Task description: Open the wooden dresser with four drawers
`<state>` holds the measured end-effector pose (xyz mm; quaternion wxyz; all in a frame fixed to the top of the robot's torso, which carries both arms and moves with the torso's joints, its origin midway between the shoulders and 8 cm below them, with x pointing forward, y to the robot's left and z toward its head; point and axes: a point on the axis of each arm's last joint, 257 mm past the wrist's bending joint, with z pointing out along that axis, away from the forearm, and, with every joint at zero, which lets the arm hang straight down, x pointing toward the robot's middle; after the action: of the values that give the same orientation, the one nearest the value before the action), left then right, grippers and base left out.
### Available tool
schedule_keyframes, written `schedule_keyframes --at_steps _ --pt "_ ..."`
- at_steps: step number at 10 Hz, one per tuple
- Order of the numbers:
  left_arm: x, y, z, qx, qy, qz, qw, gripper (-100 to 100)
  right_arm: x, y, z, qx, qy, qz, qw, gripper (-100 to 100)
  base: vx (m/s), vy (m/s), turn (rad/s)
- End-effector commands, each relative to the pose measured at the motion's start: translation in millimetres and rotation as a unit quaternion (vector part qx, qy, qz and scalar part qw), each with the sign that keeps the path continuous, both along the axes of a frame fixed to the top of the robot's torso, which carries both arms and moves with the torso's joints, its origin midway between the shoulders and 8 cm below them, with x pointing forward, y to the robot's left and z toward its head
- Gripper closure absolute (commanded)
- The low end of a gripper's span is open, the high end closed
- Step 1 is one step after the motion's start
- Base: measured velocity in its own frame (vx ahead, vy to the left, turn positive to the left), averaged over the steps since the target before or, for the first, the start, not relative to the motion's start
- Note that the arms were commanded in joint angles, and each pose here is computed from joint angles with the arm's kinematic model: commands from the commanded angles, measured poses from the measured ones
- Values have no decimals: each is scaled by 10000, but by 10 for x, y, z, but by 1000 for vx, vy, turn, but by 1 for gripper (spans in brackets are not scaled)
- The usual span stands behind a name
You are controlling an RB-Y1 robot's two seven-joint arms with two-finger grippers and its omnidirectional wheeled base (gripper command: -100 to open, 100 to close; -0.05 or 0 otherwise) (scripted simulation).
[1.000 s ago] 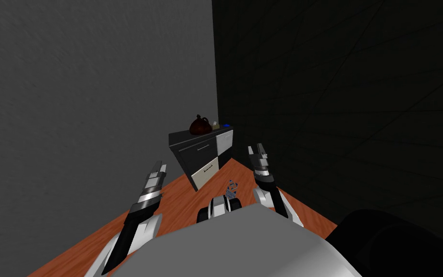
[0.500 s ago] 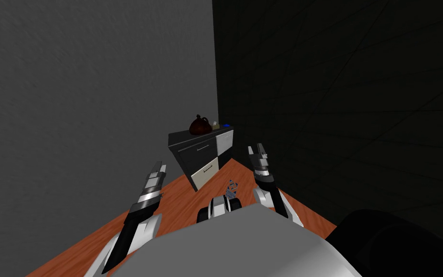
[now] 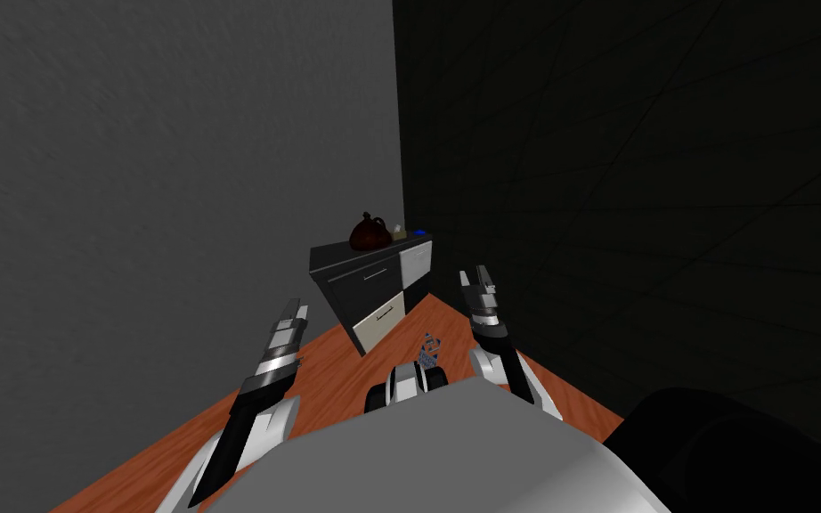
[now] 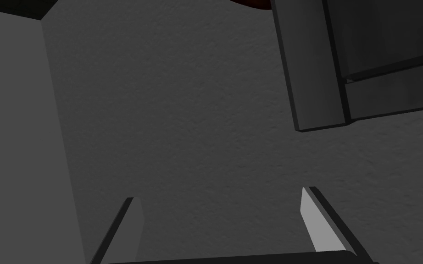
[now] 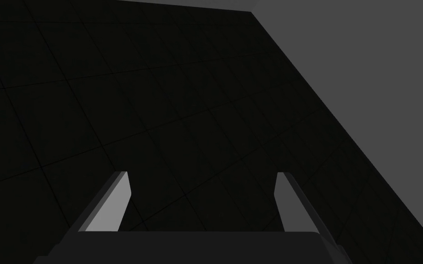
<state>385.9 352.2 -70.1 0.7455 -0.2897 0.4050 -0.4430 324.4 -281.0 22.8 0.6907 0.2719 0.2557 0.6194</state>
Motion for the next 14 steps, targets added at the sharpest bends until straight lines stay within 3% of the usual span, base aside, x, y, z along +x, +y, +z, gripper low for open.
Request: schedule_keyframes --at_steps 1,14 --pt "19 49 -46 -9 62 40 10000 -100 0 0 0 0 0 0 10000 0 11 -32 52" --pt "38 101 -93 -21 125 83 9999 -100 0 0 0 0 0 0 10000 0 17 -15 7"
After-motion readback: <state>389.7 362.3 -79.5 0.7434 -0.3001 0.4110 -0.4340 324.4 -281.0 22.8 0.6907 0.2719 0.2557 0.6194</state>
